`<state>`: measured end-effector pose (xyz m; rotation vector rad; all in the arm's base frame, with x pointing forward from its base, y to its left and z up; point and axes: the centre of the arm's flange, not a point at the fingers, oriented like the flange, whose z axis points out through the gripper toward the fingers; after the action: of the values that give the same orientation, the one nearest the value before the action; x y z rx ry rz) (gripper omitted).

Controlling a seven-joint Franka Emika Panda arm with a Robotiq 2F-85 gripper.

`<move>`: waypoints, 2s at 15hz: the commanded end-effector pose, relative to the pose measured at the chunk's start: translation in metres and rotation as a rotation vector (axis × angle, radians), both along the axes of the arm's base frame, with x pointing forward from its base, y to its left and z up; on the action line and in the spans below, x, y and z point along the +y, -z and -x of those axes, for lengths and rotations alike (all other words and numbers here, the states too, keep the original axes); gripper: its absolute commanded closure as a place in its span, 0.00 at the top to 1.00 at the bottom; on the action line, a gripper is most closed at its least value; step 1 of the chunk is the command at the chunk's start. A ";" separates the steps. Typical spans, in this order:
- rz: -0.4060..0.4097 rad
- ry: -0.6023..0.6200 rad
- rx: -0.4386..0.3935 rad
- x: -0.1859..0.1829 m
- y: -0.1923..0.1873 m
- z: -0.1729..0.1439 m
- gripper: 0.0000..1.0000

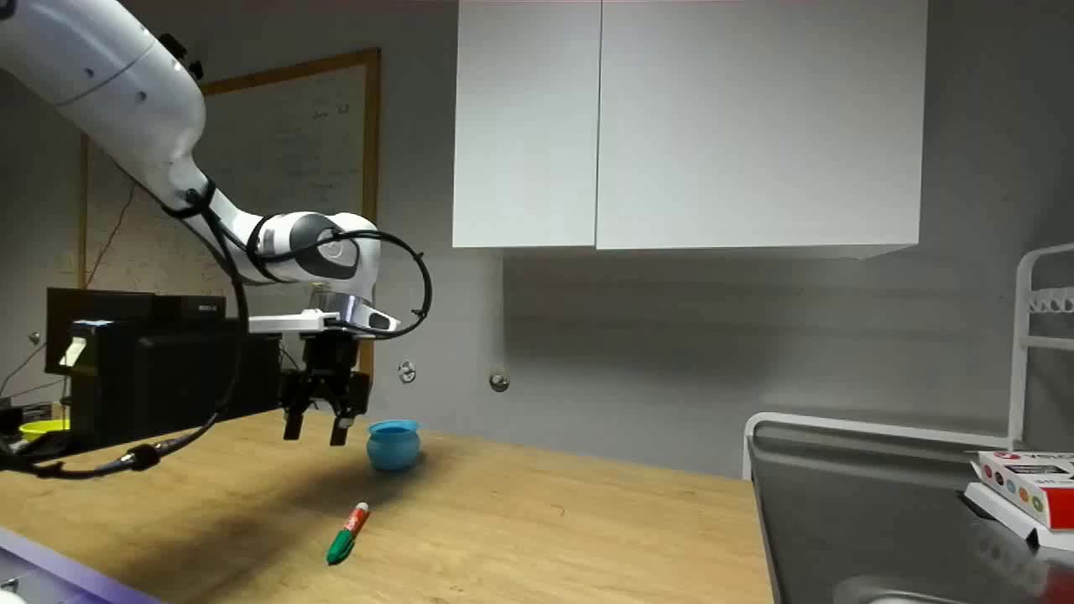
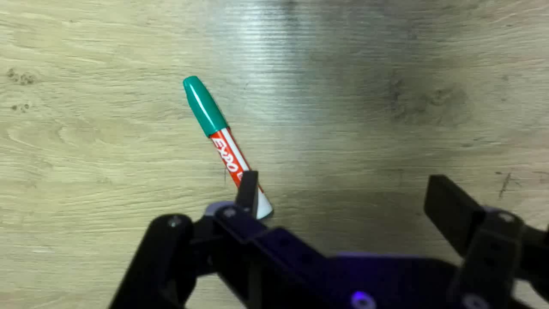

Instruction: Put the marker in the vase

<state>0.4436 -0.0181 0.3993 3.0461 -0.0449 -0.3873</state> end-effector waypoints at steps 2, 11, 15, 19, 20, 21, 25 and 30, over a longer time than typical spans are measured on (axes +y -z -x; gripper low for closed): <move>0.000 0.000 0.000 0.000 0.000 0.000 1.00; 0.000 0.000 0.000 0.000 0.000 0.000 1.00; -0.005 -0.042 0.010 -0.004 0.003 -0.002 1.00; 0.019 -0.127 0.018 -0.021 0.014 -0.002 1.00; 0.022 -0.148 0.019 -0.029 0.018 -0.001 1.00; 0.021 -0.167 0.017 -0.037 0.022 0.000 1.00; -0.060 -0.234 -0.007 -0.068 0.039 0.003 1.00; -0.138 -0.300 -0.038 -0.102 0.066 0.010 1.00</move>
<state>0.4369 -0.1040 0.3514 3.0856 0.3765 -0.3414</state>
